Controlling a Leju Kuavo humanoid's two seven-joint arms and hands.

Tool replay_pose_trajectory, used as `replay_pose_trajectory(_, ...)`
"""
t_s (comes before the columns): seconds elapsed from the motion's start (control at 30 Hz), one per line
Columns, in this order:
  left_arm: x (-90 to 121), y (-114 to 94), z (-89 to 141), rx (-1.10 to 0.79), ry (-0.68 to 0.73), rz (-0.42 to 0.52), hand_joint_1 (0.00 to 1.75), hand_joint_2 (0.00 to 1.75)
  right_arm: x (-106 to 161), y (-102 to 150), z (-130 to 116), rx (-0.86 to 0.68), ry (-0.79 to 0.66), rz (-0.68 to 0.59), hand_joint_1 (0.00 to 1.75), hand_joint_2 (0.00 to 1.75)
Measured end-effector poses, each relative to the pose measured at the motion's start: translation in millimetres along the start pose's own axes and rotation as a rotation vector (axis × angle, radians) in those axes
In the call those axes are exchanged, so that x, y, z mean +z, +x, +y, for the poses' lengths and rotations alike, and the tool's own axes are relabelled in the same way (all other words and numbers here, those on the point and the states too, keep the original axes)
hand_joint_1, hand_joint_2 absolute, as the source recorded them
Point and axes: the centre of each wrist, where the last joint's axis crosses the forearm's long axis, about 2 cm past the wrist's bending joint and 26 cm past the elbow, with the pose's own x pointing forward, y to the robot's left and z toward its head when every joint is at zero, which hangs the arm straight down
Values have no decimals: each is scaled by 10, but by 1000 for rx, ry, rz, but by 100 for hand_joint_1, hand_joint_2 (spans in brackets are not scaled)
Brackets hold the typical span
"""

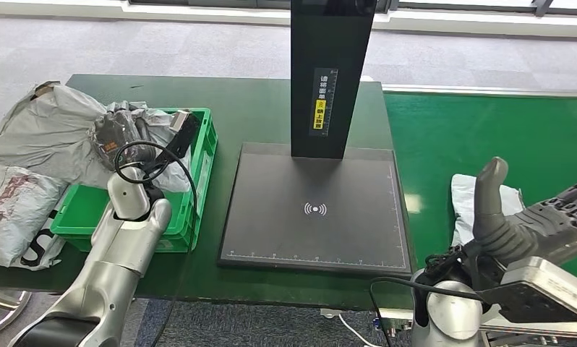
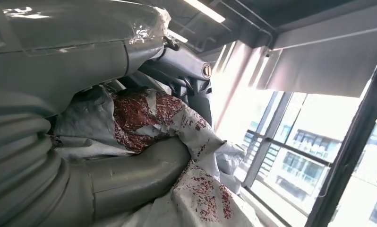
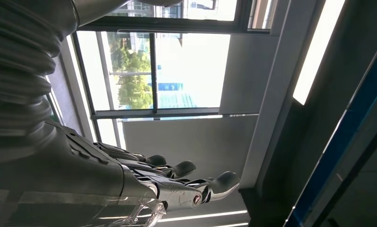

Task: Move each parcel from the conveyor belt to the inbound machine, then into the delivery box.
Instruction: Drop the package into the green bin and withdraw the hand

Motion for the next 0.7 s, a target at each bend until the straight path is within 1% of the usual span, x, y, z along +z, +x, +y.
replay_pose_trajectory(0.27,-25,-277,-80,-21,-40,100,175,175,0,0,0,0,0,0,0,175)
replay_pose_trajectory(0.4,-32,-369,-95,-24,-48,139,173,175,0,0,0,-2,-2,2,0,175)
replay_pose_trajectory(0.47,-34,-395,-99,-25,-50,149,99,175,0,-1,0,-2,-2,3,0,175)
replay_pose_trajectory(0.53,-37,-416,-100,-25,-51,157,13,175,2,-1,1,-2,-1,3,0,175)
replay_pose_trajectory(0.6,-41,-428,-99,-24,-50,164,0,175,4,-3,3,-2,0,4,0,175)
replay_pose_trajectory(0.7,-44,-444,-97,-26,-49,192,0,175,11,-8,7,-2,3,6,0,175)
